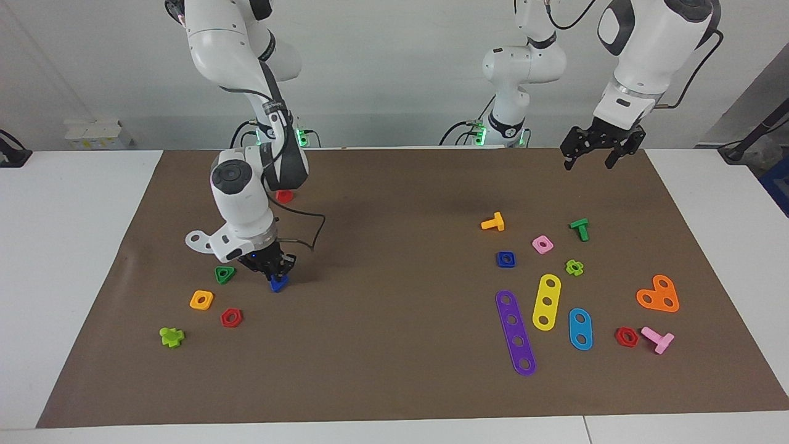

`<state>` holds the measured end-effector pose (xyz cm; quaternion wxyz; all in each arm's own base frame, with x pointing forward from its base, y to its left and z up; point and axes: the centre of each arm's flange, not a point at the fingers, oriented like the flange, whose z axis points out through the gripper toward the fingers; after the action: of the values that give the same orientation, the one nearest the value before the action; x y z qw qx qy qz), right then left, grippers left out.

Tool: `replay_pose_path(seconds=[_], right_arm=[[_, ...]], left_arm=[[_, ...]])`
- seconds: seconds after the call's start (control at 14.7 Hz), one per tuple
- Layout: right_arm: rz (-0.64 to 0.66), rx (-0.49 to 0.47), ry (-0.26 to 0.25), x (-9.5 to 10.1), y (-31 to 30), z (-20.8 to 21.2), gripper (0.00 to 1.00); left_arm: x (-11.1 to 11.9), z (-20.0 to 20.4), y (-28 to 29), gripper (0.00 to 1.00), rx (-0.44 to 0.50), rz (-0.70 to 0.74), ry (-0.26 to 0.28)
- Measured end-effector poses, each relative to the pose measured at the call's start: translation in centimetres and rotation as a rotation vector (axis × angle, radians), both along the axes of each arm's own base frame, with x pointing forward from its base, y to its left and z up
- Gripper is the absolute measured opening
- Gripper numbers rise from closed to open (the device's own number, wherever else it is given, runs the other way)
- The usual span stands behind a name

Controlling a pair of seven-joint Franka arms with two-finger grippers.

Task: Unscrew and place screws in storage area
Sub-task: 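Carry the blue bolt with the right gripper toward the red ring and lower it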

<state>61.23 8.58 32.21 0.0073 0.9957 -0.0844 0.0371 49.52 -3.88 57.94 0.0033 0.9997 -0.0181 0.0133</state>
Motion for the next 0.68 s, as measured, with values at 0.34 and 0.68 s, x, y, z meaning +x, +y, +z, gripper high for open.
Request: replay_pose_path(seconds=[0.34, 0.68], right_arm=[[0.013, -0.001, -0.002, 0.1, -0.8, 0.1, 0.55], [0.013, -0.006, -0.022, 0.4, -0.8, 4.9, 0.99]], left_arm=[[1.4, 5.4, 0.3, 1.00, -0.001, 0.005, 0.015], [4.6, 9.3, 0.4, 1.00, 0.000, 0.009, 0.041]])
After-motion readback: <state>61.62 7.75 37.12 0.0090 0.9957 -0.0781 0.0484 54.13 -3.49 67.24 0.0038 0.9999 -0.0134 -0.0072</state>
